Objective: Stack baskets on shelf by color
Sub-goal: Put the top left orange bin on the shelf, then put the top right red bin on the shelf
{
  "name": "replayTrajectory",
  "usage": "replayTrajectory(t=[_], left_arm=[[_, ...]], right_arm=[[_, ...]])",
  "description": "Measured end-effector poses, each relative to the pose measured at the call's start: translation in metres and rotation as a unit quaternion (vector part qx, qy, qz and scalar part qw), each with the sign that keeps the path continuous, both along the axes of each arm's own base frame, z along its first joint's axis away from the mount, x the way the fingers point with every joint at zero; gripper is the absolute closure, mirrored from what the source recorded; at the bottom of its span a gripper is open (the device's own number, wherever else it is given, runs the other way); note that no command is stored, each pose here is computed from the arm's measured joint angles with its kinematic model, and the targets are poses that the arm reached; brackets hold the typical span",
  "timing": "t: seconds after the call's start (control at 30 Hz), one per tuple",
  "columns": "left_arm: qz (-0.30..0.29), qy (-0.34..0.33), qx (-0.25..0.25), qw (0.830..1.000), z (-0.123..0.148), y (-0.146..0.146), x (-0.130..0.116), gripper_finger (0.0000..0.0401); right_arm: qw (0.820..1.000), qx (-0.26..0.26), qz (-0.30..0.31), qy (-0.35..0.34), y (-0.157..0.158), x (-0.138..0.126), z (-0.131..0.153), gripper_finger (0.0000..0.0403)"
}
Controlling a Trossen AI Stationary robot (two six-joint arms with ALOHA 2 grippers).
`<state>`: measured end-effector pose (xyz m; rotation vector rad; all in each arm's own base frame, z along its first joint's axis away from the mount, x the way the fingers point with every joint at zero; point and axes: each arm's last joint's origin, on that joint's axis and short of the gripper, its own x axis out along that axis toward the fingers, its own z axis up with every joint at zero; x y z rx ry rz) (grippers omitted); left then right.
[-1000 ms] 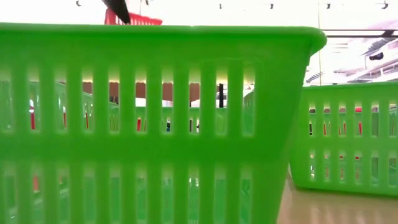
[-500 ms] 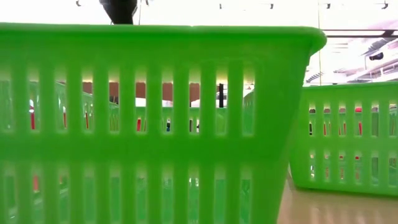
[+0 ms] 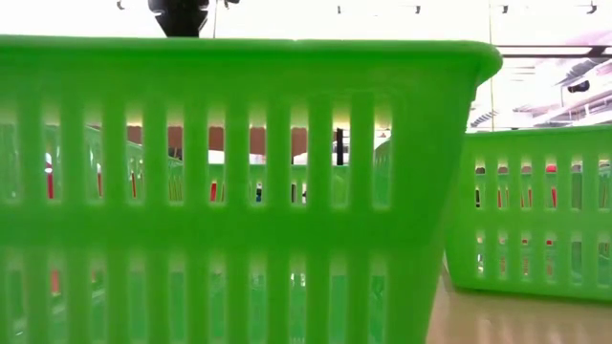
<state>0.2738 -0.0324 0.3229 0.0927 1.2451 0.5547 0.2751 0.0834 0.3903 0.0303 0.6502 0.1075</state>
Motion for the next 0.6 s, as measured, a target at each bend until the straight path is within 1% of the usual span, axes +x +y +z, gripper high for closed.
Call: replayTrajectory(t=[0.13, 0.4, 0.5, 0.6], left_arm=[[-0.015, 0.009, 0.005, 1.000, 0.000, 0.001, 0.000, 0.0318], [-0.012, 0.006, 0.003, 1.000, 0.000, 0.000, 0.000, 0.0283], [-0.029, 0.013, -0.023, 0.999, 0.003, -0.006, -0.002, 0.0275], [-0.041, -0.005, -0.039, 0.998, 0.015, -0.012, -0.002, 0.0271]], right_arm=[[1.000, 0.001, 0.000, 0.001, 0.001, 0.000, 0.000, 0.0238], [1.000, 0.001, 0.008, 0.001, 0.005, -0.002, 0.000, 0.0238], [1.000, 0.000, 0.008, 0.001, 0.005, -0.002, 0.000, 0.0238], [1.000, -0.007, -0.003, -0.001, 0.003, -0.001, 0.000, 0.0238]])
